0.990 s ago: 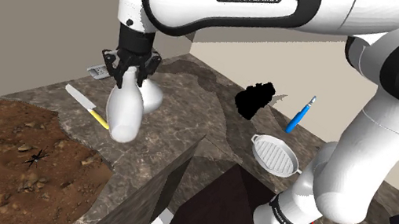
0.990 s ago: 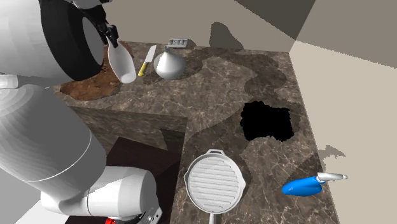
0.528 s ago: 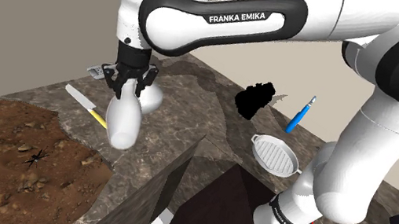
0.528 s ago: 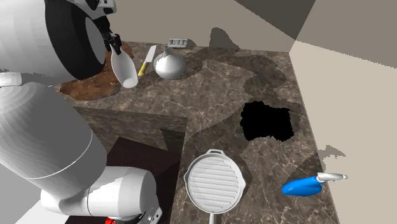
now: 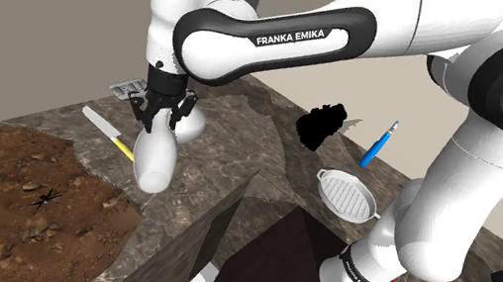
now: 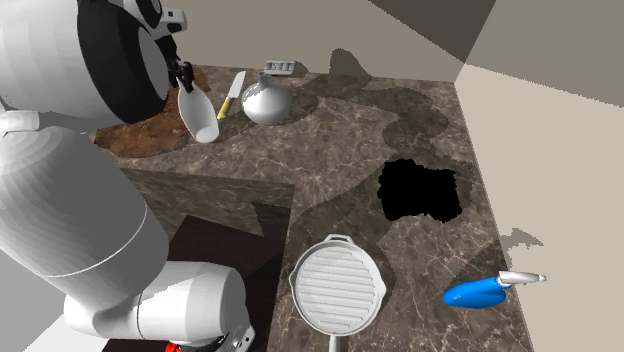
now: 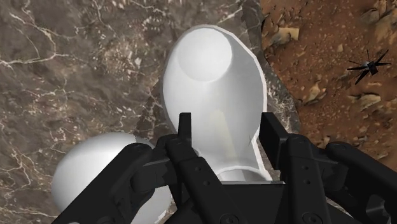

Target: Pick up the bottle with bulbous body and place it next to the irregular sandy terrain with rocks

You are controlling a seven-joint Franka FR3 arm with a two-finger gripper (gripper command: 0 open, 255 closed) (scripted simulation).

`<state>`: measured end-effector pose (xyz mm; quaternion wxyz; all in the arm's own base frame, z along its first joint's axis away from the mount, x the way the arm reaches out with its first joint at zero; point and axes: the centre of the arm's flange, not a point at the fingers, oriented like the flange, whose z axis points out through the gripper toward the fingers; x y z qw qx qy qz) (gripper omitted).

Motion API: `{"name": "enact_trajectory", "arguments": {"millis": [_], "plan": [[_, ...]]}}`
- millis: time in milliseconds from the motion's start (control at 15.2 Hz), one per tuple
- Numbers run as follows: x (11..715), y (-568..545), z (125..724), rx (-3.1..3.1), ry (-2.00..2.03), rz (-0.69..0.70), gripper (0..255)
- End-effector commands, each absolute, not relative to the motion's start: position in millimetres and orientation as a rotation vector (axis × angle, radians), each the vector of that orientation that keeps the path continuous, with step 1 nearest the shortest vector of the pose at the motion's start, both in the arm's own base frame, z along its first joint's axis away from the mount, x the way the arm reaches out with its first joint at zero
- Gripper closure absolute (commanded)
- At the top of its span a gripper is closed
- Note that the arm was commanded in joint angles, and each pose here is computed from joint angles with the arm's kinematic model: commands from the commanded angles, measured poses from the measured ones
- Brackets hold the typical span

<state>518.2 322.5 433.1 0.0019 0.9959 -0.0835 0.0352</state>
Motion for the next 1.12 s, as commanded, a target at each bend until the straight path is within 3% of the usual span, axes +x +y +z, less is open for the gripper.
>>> {"name": "enact_trajectory", "arguments": {"millis": [0, 132, 198, 528, 792, 1056], "plan": [[518, 323, 433, 3.125, -0.262, 0.112, 255], [518, 323, 433, 3.125, -0.262, 0.112, 255], [518, 323, 433, 3.125, -0.262, 0.112, 0], [518, 323, 433, 3.125, -0.262, 0.112, 0], [515, 323, 483, 3.125, -0.262, 0.112, 0], [515, 323, 483, 3.125, -0.262, 0.112, 0]]}}
